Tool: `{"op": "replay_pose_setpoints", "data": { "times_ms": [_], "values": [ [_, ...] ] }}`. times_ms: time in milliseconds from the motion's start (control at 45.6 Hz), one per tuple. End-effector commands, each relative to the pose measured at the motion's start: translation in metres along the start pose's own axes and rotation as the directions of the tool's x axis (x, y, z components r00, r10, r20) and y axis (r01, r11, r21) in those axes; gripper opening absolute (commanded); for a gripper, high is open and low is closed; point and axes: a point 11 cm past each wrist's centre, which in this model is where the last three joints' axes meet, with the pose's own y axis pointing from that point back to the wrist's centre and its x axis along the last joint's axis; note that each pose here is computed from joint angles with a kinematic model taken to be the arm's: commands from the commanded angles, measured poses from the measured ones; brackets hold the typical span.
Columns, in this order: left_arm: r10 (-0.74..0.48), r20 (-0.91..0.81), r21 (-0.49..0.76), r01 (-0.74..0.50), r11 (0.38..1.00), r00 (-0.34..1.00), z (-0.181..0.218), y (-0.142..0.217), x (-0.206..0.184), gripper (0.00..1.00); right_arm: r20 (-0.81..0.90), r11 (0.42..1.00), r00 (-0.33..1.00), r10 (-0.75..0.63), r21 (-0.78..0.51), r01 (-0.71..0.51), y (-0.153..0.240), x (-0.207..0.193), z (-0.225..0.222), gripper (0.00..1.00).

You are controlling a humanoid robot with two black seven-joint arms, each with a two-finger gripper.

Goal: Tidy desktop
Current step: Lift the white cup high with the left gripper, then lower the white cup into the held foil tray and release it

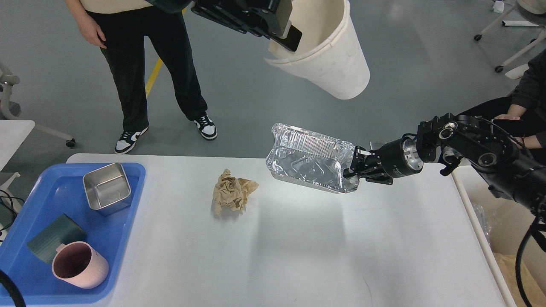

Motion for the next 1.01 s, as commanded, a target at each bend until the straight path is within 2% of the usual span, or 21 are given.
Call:
{"op": "replay_pose_setpoints", "data": {
  "times_ms": [0, 351, 504, 679, 833, 986],
  "values": [
    [0.0, -0.025, 0.011, 0.001, 1.0, 1.0, -0.008, -0.003, 0.002, 0.02, 0.0, 1.0, 1.0, -0.001, 0.001, 0.001, 0.0, 0.0, 0.0, 0.0],
    [0.03, -0.222, 0.16, 0.006, 0.987, 0.975, -0.091, -0.032, 0.018, 0.02, -0.014, 1.0, 1.0, -0.013, 0.01, 0.014, -0.002, -0.004, -0.006, 0.0],
    [0.022, -0.28, 0.22, 0.042, 0.975, 0.96, -0.129, -0.076, 0.016, 0.02, -0.029, 1.0, 0.999, -0.02, 0.018, 0.021, -0.003, -0.005, -0.012, 0.0],
    [-0.068, -0.355, 0.201, 0.147, 0.968, 0.932, -0.159, -0.143, -0.022, 0.02, -0.036, 1.0, 0.999, -0.013, 0.02, 0.013, 0.001, -0.002, -0.015, 0.0],
    [-0.163, -0.379, 0.167, 0.24, 0.956, 0.911, -0.161, -0.199, -0.058, 0.02, -0.041, 1.0, 0.999, -0.01, 0.018, 0.01, 0.002, -0.001, -0.017, 0.0],
    [-0.17, -0.397, 0.136, 0.241, 0.961, 0.902, -0.149, -0.239, -0.075, 0.02, -0.047, 1.0, 0.999, -0.017, 0.023, 0.018, 0.002, -0.003, -0.019, 0.0]
  ]
}}
